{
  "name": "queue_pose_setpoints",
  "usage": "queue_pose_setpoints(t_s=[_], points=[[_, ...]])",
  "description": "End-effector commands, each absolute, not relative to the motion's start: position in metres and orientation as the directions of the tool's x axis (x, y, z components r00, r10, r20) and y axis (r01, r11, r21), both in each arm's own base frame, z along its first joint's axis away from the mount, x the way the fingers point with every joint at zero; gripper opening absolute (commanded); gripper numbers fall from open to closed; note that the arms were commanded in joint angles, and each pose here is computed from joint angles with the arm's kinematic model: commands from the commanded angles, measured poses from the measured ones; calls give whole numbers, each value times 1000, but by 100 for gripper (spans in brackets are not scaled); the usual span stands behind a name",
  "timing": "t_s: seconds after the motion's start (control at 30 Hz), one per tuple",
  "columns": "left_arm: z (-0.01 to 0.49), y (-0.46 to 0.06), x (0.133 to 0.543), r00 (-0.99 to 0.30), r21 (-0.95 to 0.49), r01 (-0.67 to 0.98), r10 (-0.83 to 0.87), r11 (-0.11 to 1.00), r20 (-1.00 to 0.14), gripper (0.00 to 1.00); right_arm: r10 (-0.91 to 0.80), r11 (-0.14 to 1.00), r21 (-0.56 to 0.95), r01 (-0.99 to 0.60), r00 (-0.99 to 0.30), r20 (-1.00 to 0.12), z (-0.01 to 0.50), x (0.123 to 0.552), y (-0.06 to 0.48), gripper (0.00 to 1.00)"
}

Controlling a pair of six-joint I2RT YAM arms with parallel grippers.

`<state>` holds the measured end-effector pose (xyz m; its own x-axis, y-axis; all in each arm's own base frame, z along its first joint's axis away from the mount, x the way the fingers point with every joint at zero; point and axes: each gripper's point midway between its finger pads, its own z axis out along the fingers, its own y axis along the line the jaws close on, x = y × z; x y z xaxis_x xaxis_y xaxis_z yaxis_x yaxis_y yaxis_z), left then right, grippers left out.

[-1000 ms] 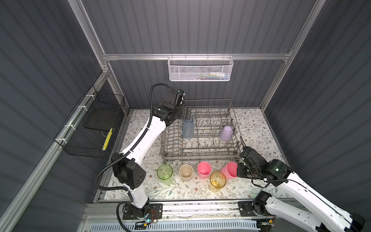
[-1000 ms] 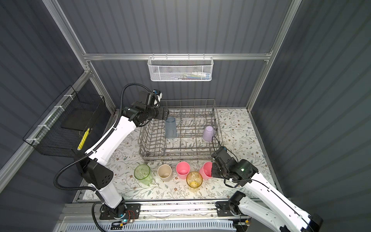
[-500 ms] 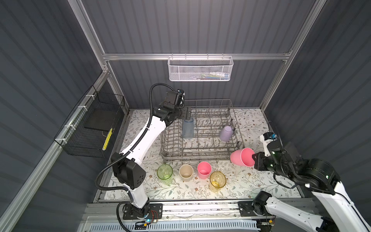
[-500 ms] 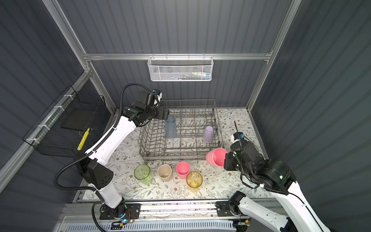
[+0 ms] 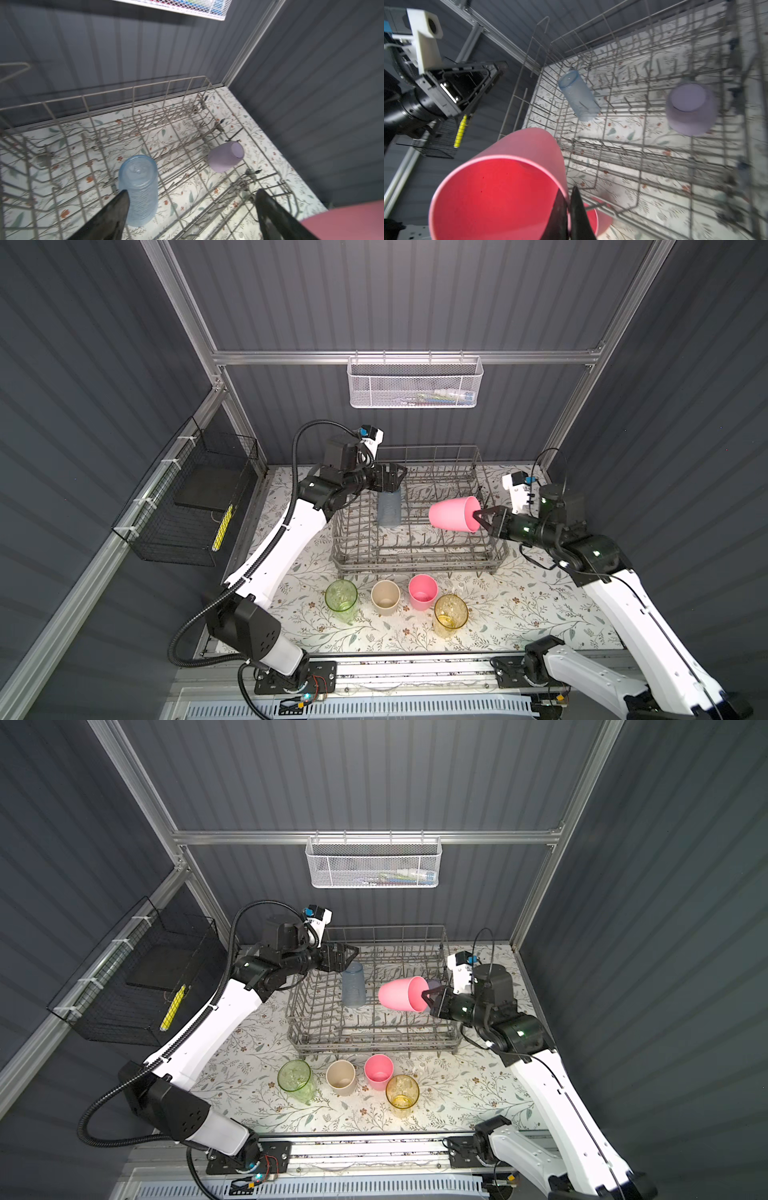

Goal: Load cups into a dish rack
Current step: Pick up the cup from the bottom-center of the table, then place the cup upside down at the dish rack.

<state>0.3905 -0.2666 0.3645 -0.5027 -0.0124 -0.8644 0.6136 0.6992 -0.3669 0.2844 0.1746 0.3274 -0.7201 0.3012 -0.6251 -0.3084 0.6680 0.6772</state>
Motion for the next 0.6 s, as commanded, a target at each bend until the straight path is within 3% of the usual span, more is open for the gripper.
queue_pose_setpoints(t_s=[0.0,0.27,0.57], points=[[399,-288,367,-465,-436,755,-69,490,-882,94,347,426,759,-492,-686,-640,381,293,199,0],[411,-307,336,-486,-491,842,-79,225,-870,96,348,227,856,-465,-782,-517,367,325,210,0],[406,-316,323,-505,-507,857,-49,94,-862,96,343,203,868,-454,-797,-497,361,335,214,0]])
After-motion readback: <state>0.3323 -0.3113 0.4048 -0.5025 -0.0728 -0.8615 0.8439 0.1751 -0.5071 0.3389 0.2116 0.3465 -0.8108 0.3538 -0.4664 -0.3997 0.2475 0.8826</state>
